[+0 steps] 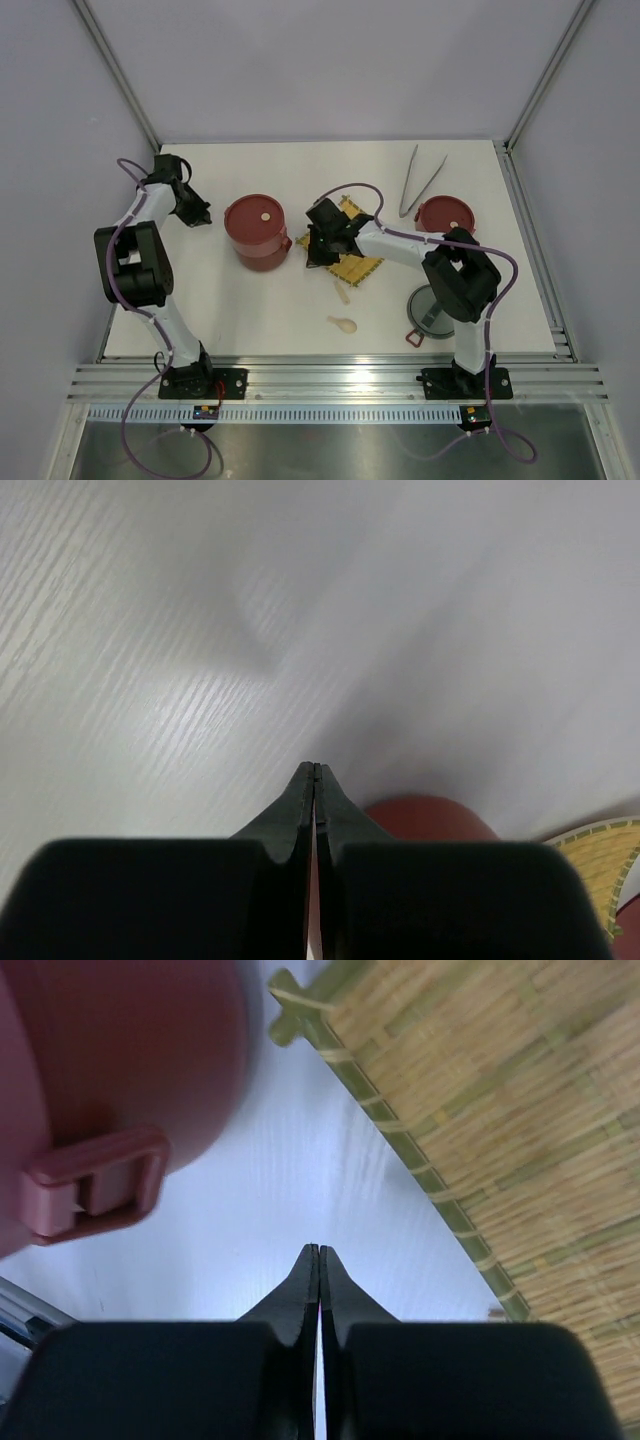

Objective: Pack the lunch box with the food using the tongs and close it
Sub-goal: Close the fastener on the packing box.

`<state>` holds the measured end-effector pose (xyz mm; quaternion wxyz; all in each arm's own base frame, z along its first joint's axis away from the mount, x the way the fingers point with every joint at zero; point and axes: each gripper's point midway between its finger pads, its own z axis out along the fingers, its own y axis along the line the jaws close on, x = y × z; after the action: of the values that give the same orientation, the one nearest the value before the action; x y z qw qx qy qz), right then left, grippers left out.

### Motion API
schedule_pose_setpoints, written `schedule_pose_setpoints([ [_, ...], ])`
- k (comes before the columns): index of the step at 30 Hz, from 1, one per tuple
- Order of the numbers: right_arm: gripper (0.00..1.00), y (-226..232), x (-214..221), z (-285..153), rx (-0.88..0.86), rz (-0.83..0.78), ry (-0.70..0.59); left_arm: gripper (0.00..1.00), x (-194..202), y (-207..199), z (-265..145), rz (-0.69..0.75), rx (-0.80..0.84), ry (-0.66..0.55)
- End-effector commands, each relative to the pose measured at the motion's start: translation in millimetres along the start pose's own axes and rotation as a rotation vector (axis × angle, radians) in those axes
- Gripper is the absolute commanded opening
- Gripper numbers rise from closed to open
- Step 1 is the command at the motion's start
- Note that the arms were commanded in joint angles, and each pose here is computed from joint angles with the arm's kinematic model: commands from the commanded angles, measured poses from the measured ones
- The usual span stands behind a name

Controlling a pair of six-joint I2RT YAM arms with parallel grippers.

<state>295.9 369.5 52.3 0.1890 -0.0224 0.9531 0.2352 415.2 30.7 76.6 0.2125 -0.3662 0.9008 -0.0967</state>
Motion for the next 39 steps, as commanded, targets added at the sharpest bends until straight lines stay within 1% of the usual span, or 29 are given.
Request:
schedule_pose_setpoints([
  [1,0.0,32,-32,-6,-0.058,-0.002,-0.082,0.0,-13,-17,13,-0.002,0.046,-0.007],
  [5,0.0,47,-43,17,-0.069,-0.009,-0.056,0.0,3,-30,23,0.039,0.078,0.043],
  [6,0.0,62,-53,15,-0.109,-0.009,-0.068,0.0,16,-40,24,0.076,0.088,0.06],
  [7,0.0,68,-56,15,-0.121,-0.009,-0.069,0.0,28,-42,26,0.095,0.086,0.079],
  [8,0.0,72,-57,19,-0.131,-0.011,-0.065,0.0,33,-51,21,0.114,0.113,0.068],
  [9,0.0,81,-63,17,-0.161,-0.012,-0.074,0.0,50,-64,19,0.151,0.145,0.087],
  [10,0.0,82,-65,17,-0.164,-0.01,-0.077,0.0,56,-64,17,0.155,0.15,0.091],
  [11,0.0,82,-66,16,-0.158,-0.013,-0.08,0.0,76,-64,19,0.166,0.144,0.121],
  [12,0.0,77,-66,16,-0.137,-0.012,-0.084,0.0,84,-68,13,0.174,0.157,0.122],
  [13,0.0,73,-65,15,-0.125,-0.02,-0.089,0.0,89,-65,13,0.169,0.159,0.132],
  [14,0.0,66,-61,12,-0.108,-0.019,-0.089,0.0,96,-54,14,0.156,0.135,0.147],
  [17,0.0,44,-55,3,-0.061,-0.008,-0.098,0.0,93,-36,8,0.14,0.079,0.132],
  [20,0.01,22,-52,-9,-0.02,0.015,-0.117,0.0,85,-26,-3,0.123,0.048,0.101],
  [23,0.01,-2,-45,-20,0.041,0.027,-0.135,0.0,80,-21,-14,0.138,0.024,0.073],
  [25,0.01,-10,-39,-25,0.057,0.029,-0.138,0.0,70,-14,-20,0.123,0.015,0.051],
  [29,0.0,-20,-16,-37,0.073,0.026,-0.12,0.0,57,-4,-22,0.105,-0.009,0.03],
  [34,0.0,-4,2,-37,0.033,0.019,-0.094,0.0,53,6,-17,0.096,-0.034,0.032],
  [37,0.0,21,3,-28,-0.009,-0.001,-0.078,0.0,65,5,-11,0.095,-0.014,0.073],
  [39,0.0,45,-5,-20,-0.055,-0.016,-0.08,0.0,74,2,-11,0.106,-0.006,0.085],
])
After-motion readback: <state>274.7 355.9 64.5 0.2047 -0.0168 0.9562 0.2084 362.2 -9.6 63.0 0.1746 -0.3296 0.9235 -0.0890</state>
